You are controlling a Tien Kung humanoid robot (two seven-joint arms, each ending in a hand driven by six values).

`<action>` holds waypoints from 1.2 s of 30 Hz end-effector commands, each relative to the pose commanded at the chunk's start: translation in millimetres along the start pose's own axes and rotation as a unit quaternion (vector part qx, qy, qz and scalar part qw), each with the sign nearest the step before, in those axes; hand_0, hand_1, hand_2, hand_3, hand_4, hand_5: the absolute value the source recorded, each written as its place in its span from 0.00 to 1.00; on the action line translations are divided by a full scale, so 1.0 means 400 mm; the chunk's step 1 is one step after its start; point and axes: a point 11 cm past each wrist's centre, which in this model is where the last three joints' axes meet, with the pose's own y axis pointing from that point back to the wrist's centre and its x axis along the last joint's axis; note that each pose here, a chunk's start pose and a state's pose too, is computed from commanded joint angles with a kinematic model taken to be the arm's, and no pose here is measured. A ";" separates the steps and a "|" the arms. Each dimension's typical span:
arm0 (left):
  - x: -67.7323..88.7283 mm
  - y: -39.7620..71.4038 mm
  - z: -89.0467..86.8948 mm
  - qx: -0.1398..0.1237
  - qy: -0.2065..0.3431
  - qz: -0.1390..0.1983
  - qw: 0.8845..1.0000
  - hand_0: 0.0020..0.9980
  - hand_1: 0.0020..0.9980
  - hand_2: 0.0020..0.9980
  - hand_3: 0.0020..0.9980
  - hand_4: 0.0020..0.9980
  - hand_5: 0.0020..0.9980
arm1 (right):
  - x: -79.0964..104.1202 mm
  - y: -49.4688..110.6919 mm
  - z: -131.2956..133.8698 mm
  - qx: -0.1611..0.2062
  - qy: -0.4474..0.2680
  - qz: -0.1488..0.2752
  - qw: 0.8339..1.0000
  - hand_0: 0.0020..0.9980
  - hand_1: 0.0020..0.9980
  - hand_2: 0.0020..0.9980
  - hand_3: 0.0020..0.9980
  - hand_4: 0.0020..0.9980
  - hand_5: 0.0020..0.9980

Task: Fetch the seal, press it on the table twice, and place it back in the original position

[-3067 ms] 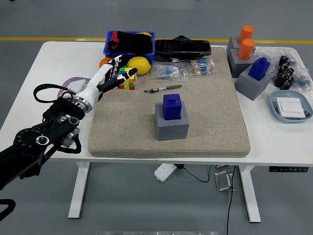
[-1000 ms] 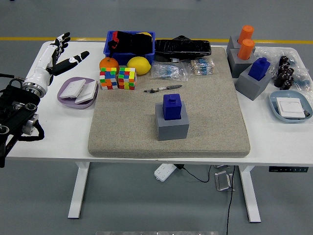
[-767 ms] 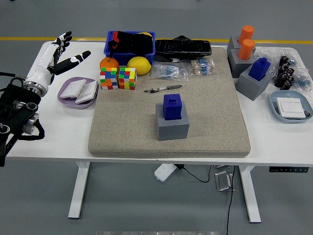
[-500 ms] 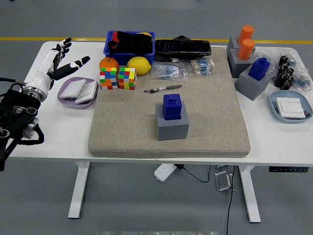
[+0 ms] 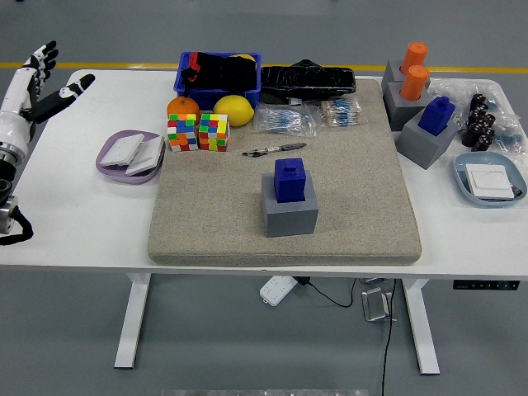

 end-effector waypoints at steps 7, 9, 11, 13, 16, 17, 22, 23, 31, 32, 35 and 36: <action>0.154 0.135 -0.118 0.044 -0.006 0.072 0.996 1.00 1.00 1.00 1.00 1.00 0.49 | -0.024 0.009 -0.147 0.022 0.064 -0.006 0.998 0.95 0.77 0.77 0.77 0.86 0.45; 0.174 0.150 -0.133 0.052 -0.001 0.085 0.995 1.00 1.00 1.00 1.00 1.00 0.49 | -0.032 0.009 -0.148 0.018 0.100 -0.007 0.995 0.95 0.77 0.77 0.77 0.86 0.45; 0.178 0.155 -0.140 0.055 0.001 0.089 0.994 1.00 1.00 1.00 1.00 1.00 0.49 | -0.030 0.010 -0.145 0.011 0.124 -0.006 0.992 0.95 0.78 0.77 0.77 0.86 0.45; 0.172 0.152 -0.142 0.056 0.002 0.087 0.995 1.00 1.00 1.00 1.00 1.00 0.49 | -0.024 0.010 -0.143 0.011 0.124 -0.002 0.992 0.95 0.78 0.77 0.77 0.86 0.45; 0.150 0.128 -0.126 0.051 -0.003 0.074 0.996 1.00 1.00 1.00 1.00 1.00 0.49 | -0.016 0.011 -0.138 0.011 0.119 -0.001 0.993 0.95 0.78 0.77 0.77 0.86 0.45; 0.145 0.119 -0.120 0.049 -0.002 0.071 0.996 1.00 1.00 1.00 1.00 1.00 0.48 | -0.015 0.011 -0.135 0.011 0.115 -0.001 0.993 0.95 0.77 0.77 0.77 0.86 0.45; 0.117 0.072 -0.090 0.042 0.004 0.059 0.997 1.00 1.00 1.00 1.00 1.00 0.48 | -0.006 0.008 -0.107 0.004 0.099 0.002 0.995 0.95 0.77 0.77 0.77 0.86 0.45; 0.110 0.060 -0.082 0.039 0.003 0.056 0.998 1.00 1.00 1.00 1.00 1.00 0.47 | -0.007 0.007 -0.099 0.003 0.098 0.001 0.995 0.95 0.77 0.77 0.77 0.85 0.44; -0.004 -0.001 -0.038 0.027 0.016 0.011 0.999 1.00 1.00 1.00 1.00 1.00 0.46 | -0.014 -0.002 -0.014 -0.019 0.078 -0.005 0.997 0.95 0.77 0.77 0.76 0.85 0.43; -0.020 -0.006 -0.032 0.026 0.017 0.003 1.000 1.00 1.00 1.00 1.00 1.00 0.46 | -0.018 -0.003 -0.003 -0.022 0.076 -0.007 0.997 0.95 0.77 0.77 0.76 0.85 0.43; -0.068 -0.024 -0.008 0.018 0.015 -0.019 1.000 1.00 1.00 1.00 1.00 1.00 0.46 | -0.033 -0.006 0.032 -0.028 0.067 -0.013 0.997 0.95 0.77 0.77 0.77 0.84 0.43; -0.084 -0.032 0.003 0.014 0.013 -0.028 0.999 1.00 1.00 1.00 1.00 1.00 0.46 | -0.042 -0.008 0.049 -0.030 0.061 -0.016 0.998 0.95 0.77 0.77 0.77 0.84 0.43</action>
